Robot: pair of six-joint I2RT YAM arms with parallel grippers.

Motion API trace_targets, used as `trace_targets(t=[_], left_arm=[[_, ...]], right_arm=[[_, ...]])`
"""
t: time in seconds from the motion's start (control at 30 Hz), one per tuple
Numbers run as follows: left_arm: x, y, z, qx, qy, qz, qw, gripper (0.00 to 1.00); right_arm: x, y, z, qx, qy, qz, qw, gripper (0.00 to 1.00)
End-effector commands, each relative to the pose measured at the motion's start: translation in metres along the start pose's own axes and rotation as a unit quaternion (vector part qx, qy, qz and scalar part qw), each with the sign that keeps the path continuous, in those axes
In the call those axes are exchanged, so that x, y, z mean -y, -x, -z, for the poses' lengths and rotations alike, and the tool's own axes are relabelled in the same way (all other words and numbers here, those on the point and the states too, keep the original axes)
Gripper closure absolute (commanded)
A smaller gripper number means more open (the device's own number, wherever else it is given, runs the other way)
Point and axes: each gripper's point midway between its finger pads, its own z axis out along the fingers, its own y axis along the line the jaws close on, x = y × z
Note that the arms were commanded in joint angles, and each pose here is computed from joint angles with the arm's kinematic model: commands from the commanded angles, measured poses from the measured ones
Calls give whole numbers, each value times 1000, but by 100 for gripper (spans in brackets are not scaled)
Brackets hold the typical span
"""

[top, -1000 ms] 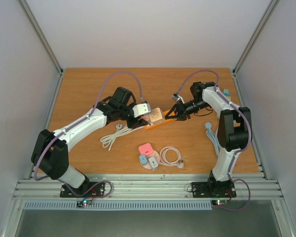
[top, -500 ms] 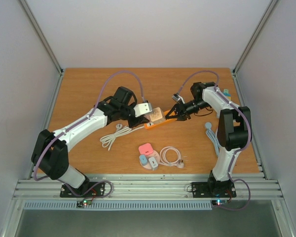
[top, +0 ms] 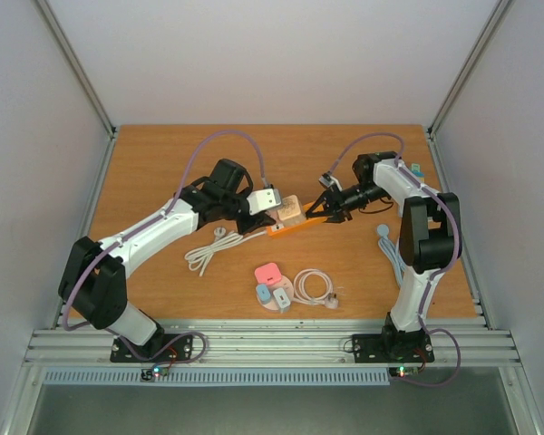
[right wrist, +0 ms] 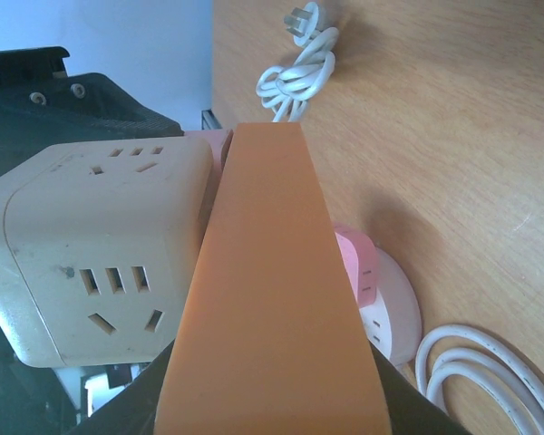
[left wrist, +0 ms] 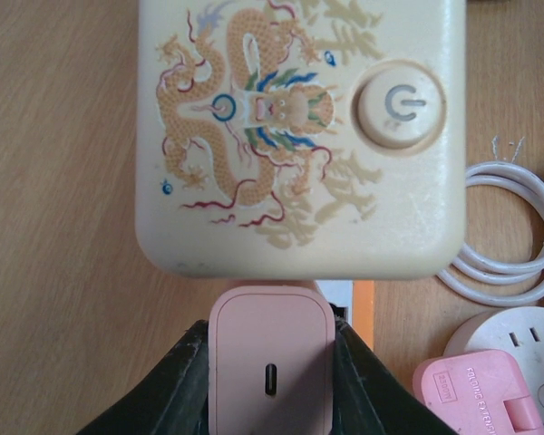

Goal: Pull the plug off the socket
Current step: Remove the plug from the socket.

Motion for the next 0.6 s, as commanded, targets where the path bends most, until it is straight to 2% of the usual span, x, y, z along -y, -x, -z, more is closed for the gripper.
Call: trace_targets(t=[0.0, 0.4, 0.57], left_arm=[[1, 9, -3, 15, -6, -10, 1000, 100], [-2, 9, -8, 2, -13, 15, 1000, 100], [4, 9, -4, 9, -19, -3, 1000, 100]], right_arm=[[-16, 8, 8, 24, 38, 6, 999, 99], [-9, 5, 1, 14, 8, 15, 1000, 99], [-16, 5, 2, 13, 22, 18, 999, 99]])
